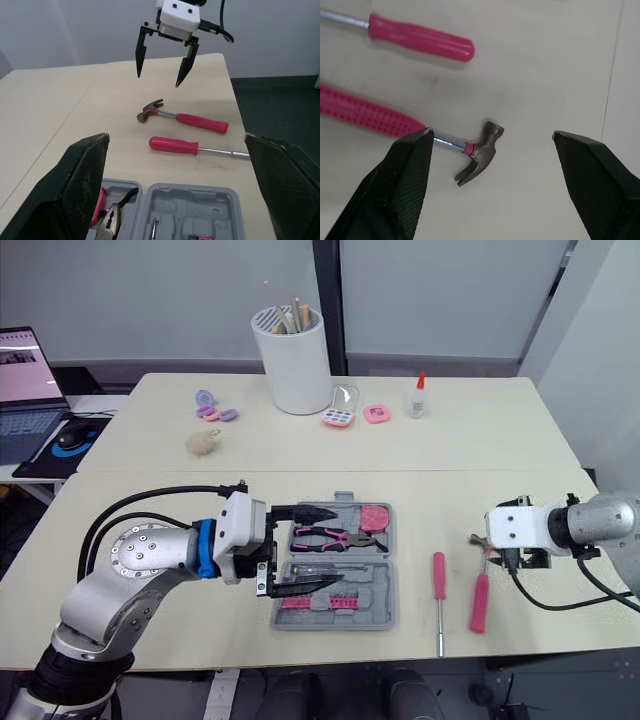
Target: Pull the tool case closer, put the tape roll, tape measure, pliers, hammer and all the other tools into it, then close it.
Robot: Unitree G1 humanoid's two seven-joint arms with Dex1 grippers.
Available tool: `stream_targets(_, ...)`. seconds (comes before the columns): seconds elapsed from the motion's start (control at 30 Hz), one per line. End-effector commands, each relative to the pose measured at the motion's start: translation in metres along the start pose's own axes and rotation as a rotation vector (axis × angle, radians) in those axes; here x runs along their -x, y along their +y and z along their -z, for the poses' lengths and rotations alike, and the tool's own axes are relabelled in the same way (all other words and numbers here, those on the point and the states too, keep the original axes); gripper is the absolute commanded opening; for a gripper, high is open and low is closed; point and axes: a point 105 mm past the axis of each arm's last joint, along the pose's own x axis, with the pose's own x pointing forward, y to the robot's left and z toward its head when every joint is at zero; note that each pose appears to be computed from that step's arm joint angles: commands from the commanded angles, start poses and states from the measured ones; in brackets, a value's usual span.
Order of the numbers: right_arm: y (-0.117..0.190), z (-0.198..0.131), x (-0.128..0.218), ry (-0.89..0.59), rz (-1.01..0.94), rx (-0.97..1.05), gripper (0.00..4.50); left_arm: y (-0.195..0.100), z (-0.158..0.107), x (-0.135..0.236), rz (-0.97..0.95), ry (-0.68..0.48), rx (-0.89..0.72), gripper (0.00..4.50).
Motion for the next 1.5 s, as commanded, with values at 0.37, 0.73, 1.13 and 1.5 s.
stream_targets(0.37, 0.007, 0.021, -0.04, 0.037, -0.266, 0.608, 4.02, -0.003, -0.011, -0.005, -0.005, -0.031, -0.052, 4.5)
stream_targets(0.73, 0.013, 0.019, -0.061, -0.002, -0.346, 0.744, 4.02, -0.012, -0.011, -0.005, -0.041, -0.015, -0.033, 4.5)
stream_targets(1.13, 0.006, 0.024, -0.081, 0.041, -0.347, 0.795, 2.08, -0.016, -0.011, -0.002, -0.084, -0.002, -0.009, 4.5)
stream_targets(1.5, 0.005, 0.033, -0.076, 0.048, -0.339, 0.766, 0.18, -0.016, -0.009, -0.001, -0.083, 0.001, -0.006, 4.5)
